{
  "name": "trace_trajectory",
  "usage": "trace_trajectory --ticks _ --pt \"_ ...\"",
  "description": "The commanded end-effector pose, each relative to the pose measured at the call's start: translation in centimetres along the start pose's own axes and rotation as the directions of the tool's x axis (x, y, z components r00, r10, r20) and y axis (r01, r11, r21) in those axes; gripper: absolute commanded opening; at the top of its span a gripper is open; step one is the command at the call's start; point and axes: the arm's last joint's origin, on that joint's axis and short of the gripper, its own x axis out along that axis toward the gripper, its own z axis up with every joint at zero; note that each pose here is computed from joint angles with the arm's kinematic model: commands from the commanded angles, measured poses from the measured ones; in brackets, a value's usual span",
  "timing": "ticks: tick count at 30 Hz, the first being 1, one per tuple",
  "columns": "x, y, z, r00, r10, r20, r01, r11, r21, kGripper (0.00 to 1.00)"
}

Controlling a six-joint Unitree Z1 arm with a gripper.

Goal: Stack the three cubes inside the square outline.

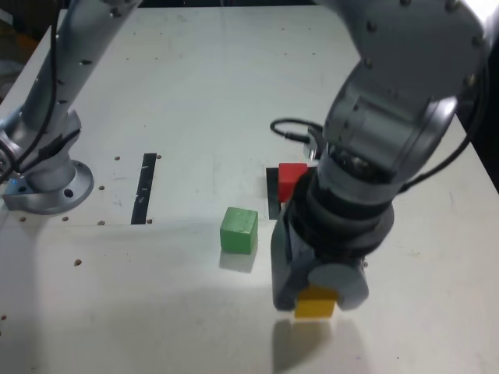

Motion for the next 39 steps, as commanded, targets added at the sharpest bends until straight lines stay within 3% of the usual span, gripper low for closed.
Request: trace_trajectory --ticks 1,4,8,11,14,19,22,26,29,33,39 --pt "-2.0 1.0 -0.9 0.9989 0.007 0.045 -0.008 1.0 0.02 0.21" --pt "-4.5 3.3 -2.6 0.9952 0.034 0.092 -0.042 0.995 0.093 0.21" --pt "-7.1 7.4 -5.3 0.9892 0.078 0.124 -0.101 0.975 0.196 0.2" --pt "-7.7 10.4 -7.2 0.9862 0.109 0.124 -0.136 0.963 0.233 0.2" --pt "-7.4 13.0 -8.2 0.9869 0.126 0.101 -0.146 0.963 0.225 0.2" --pt "-6.5 16.5 -7.8 0.9899 0.13 0.055 -0.138 0.978 0.157 0.2" --pt "-6.0 17.8 -6.9 0.991 0.125 0.049 -0.13 0.985 0.111 0.2" --pt "-5.1 19.0 -5.2 0.9939 0.103 0.039 -0.105 0.992 0.062 0.21" --pt "-4.0 19.6 -4.0 0.9971 0.076 -0.002 -0.076 0.996 0.036 0.22" --pt "-2.5 19.7 -2.5 0.9977 0.046 -0.05 -0.045 0.999 0.021 0.22" --pt "-1.7 19.5 -1.2 0.9986 0.024 -0.046 -0.023 1.0 0.021 0.22"
